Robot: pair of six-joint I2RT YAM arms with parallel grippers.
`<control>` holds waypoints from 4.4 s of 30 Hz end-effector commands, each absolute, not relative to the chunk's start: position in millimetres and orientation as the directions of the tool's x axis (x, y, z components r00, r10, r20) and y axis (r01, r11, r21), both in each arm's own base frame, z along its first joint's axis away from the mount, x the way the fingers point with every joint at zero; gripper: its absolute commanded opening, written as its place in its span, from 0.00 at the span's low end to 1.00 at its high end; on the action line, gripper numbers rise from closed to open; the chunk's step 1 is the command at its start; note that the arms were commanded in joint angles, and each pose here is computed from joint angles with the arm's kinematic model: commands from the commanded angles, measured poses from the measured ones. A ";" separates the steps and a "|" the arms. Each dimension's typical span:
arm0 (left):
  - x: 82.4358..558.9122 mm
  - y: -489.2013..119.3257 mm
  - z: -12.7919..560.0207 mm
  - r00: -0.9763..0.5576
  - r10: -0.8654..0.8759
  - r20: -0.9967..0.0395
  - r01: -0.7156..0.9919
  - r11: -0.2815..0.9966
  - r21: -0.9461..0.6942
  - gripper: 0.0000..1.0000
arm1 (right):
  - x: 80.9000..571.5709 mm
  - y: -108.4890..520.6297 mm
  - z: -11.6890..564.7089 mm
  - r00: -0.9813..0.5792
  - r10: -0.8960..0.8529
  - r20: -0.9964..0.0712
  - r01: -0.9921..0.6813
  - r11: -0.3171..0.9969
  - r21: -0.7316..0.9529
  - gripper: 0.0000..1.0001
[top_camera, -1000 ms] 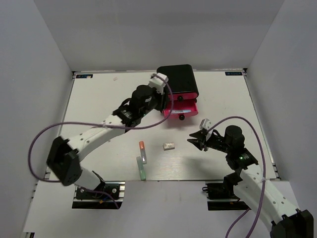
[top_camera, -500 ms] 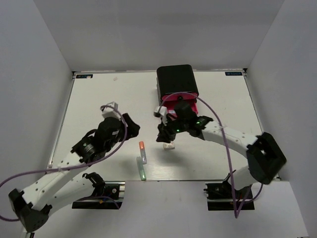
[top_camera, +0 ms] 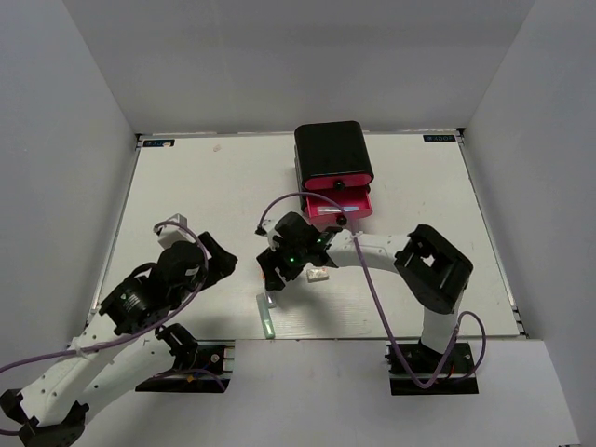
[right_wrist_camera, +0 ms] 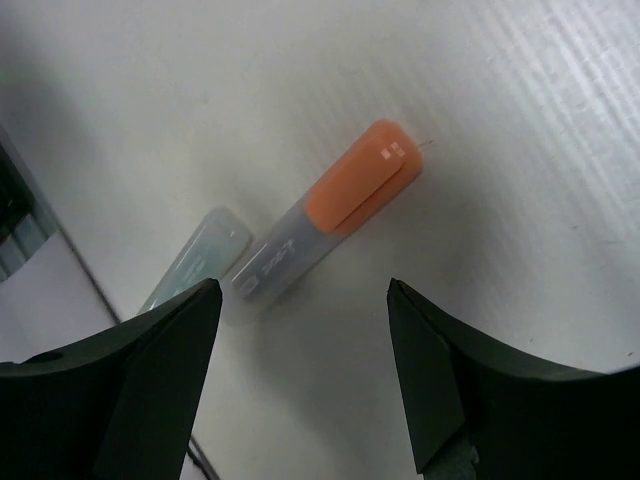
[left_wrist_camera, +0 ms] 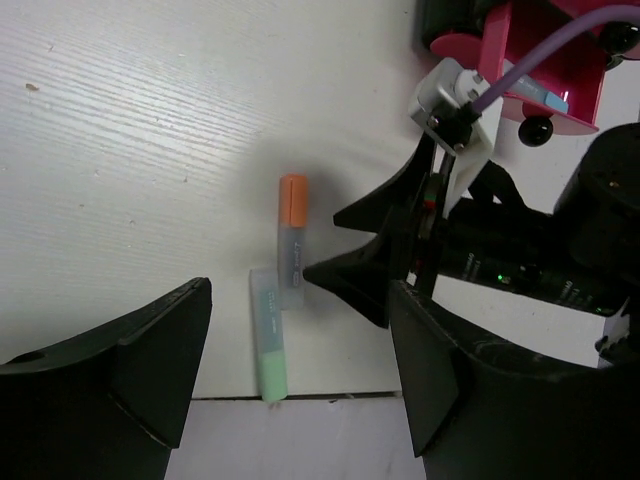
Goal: Sort the stationery into containers
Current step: Grab a piece of stationery with the right arm, then place the stationery into the container, then grab a piece of stationery with the left arm
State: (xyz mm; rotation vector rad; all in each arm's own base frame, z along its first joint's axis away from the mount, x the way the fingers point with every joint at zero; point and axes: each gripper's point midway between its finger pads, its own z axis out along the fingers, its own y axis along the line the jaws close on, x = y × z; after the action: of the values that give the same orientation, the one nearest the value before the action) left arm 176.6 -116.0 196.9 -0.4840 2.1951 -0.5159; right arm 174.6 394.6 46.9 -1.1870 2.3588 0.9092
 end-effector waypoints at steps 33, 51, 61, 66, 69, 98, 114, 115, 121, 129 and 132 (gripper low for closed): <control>146.7 -140.5 117.5 -0.794 -0.437 -0.423 -0.236 0.863 -0.447 0.93 | 228.7 357.4 8.0 -0.476 -0.668 -0.572 -0.788 0.613 -0.060 0.11; 147.3 -168.8 64.5 -0.898 -0.309 -0.312 -0.202 0.922 -0.331 0.94 | 266.3 349.7 248.7 -0.001 -0.342 -0.940 -0.970 0.229 -0.082 0.00; 147.9 -183.5 45.6 -0.914 -0.303 -0.271 -0.217 0.927 -0.306 0.94 | 317.8 287.0 246.5 0.356 -0.461 -0.813 -0.899 0.070 -0.433 0.00; 145.6 -190.4 44.1 -0.918 -0.291 -0.271 -0.206 0.931 -0.301 0.94 | 339.3 267.7 235.0 0.502 -0.463 -0.730 -0.832 -0.028 -0.555 0.00; 143.8 -193.4 40.4 -0.919 -0.296 -0.260 -0.216 0.930 -0.296 0.94 | 348.8 252.1 219.4 0.505 -0.477 -0.719 -0.836 -0.063 -0.545 0.00; 130.4 -197.9 9.3 -0.946 -0.240 -0.219 -0.221 0.969 -0.107 0.84 | 309.7 221.5 276.1 0.503 -0.264 -0.823 -0.769 0.297 -0.565 0.90; 153.4 -212.4 30.4 -0.937 -0.175 -0.303 -0.139 0.981 -0.136 0.23 | 256.3 203.4 252.7 0.299 -0.216 -0.929 -0.864 0.351 -0.360 0.72; 157.4 -217.3 37.8 -0.934 -0.164 -0.317 -0.119 0.981 -0.155 0.21 | 257.5 200.8 252.1 0.291 -0.218 -0.932 -0.861 0.366 -0.355 0.71; 213.9 -260.0 124.2 -0.791 0.031 -0.612 0.221 0.946 -0.237 0.18 | 261.3 192.4 243.4 0.212 -0.231 -0.950 -0.856 0.424 -0.294 0.23; 282.8 -316.8 244.2 -0.236 0.278 -0.931 0.658 0.751 0.058 0.18 | 250.7 178.4 217.3 0.126 -0.266 -0.956 -0.853 0.462 -0.242 0.00; 305.8 -335.3 255.8 -0.111 0.342 -0.933 0.672 0.717 0.183 0.16 | 249.1 172.1 210.6 0.114 -0.281 -0.953 -0.836 0.491 -0.245 0.00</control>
State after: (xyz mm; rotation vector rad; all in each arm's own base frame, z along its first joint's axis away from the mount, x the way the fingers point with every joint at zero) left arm 275.2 -315.7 219.4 0.6452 1.9652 -0.4521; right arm 250.0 179.6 213.0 -1.0731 1.4199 0.5702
